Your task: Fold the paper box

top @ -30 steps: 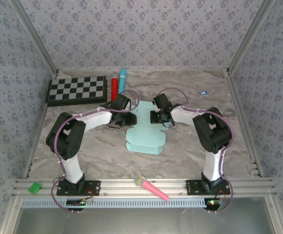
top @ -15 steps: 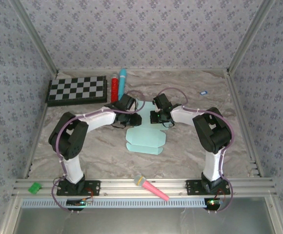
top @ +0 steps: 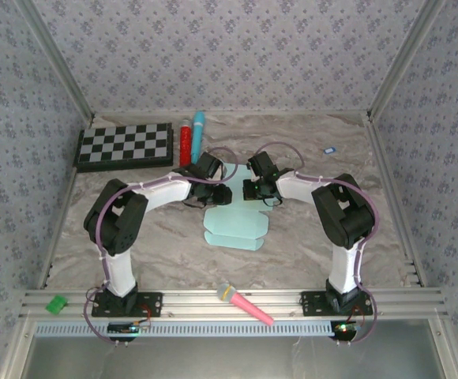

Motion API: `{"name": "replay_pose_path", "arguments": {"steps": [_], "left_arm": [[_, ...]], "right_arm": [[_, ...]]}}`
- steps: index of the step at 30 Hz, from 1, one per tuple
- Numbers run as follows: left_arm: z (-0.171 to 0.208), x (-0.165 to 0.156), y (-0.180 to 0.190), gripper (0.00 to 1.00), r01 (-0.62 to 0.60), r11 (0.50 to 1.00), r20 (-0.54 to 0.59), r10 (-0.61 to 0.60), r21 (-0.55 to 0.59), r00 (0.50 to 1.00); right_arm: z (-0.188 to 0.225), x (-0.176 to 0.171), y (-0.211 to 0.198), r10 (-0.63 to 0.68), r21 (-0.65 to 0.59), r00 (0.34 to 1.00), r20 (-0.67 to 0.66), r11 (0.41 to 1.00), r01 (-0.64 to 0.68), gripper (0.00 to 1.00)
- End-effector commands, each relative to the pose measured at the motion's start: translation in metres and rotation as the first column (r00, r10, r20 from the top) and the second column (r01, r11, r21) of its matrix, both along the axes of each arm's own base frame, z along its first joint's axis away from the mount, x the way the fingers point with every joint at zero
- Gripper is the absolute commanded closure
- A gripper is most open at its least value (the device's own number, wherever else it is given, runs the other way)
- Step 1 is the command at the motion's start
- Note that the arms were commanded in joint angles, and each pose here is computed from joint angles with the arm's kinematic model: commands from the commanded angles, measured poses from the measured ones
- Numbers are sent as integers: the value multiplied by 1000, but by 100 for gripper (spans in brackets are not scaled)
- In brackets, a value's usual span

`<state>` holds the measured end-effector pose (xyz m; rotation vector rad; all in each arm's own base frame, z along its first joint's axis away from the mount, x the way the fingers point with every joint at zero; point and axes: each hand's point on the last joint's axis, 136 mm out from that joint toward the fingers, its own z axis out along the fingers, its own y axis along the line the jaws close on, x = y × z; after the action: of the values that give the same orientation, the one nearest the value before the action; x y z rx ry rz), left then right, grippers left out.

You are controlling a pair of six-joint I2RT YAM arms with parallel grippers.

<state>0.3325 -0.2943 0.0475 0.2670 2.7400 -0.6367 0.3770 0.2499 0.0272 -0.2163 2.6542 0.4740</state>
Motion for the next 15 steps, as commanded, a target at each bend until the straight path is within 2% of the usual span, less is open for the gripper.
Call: {"name": "replay_pose_path", "arguments": {"steps": [1,8,12,15], "left_arm": [[17,8,0,63,9,1000,69,-10,18,998],[55,16,23,56,-60,995,197,44,79,979],[65,6,31,56,-53,994,202,34,92,979],[65,-10,33,61,-30,994,175,12,101,984]], "right_arm": [[-8,-21,-9,-16,-41,998,-65,999,14,92],[26,-13,-7,-30,6,1000,9,1000,30,89],[43,-8,-8,-29,24,999,41,999,28,87],[46,-2,-7,-8,25,999,46,1000,7,86]]}}
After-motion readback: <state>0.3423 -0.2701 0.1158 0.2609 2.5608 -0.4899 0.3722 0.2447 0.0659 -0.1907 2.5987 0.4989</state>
